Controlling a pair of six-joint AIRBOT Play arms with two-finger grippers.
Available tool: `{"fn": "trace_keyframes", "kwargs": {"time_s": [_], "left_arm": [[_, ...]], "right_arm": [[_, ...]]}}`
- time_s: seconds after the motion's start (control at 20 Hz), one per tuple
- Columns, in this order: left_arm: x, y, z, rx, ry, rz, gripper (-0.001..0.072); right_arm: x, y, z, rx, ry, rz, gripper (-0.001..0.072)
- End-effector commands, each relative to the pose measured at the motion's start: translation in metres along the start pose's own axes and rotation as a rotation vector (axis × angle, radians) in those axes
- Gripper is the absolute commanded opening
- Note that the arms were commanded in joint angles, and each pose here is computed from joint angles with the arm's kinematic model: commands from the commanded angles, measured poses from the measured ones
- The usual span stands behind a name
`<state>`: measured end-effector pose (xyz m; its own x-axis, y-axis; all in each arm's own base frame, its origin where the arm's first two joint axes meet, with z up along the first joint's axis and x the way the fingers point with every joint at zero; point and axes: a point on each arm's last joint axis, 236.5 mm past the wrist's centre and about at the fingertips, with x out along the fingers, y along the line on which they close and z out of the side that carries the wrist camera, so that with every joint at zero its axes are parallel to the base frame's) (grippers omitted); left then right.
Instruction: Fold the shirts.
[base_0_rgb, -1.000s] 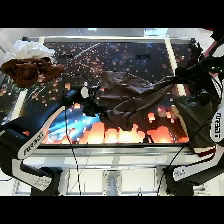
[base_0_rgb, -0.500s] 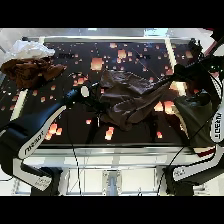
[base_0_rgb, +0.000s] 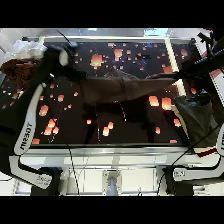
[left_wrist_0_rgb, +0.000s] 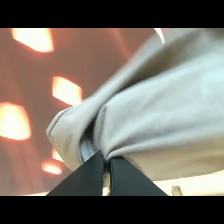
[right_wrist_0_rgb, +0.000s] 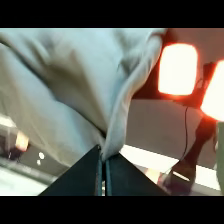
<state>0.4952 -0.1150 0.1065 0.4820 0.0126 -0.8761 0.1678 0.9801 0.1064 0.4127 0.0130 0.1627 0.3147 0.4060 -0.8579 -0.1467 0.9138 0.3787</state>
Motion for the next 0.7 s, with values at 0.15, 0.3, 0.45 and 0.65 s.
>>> {"fn": "trace_keyframes", "kwargs": {"time_s": [0.15, 0.3, 0.45, 0.65], "left_arm": [[-0.039, 0.022, 0.017, -0.021, -0.041, 0.009, 0.0012], [-0.004, 0.008, -0.021, 0.033, 0.108, -0.031, 0.0011], [0.031, 0.005, -0.049, 0.063, 0.228, -0.026, 0.0011], [0.060, 0.001, -0.052, 0.066, 0.244, -0.027, 0.0012]], "right_arm": [[-0.010, 0.079, -0.043, -0.195, 0.101, 0.032, 0.0024], [0.030, 0.102, -0.045, -0.273, 0.118, 0.005, 0.0023], [0.076, 0.105, -0.050, -0.303, 0.125, -0.028, 0.0023], [0.115, 0.068, -0.060, -0.224, 0.143, -0.119, 0.0023]]}}
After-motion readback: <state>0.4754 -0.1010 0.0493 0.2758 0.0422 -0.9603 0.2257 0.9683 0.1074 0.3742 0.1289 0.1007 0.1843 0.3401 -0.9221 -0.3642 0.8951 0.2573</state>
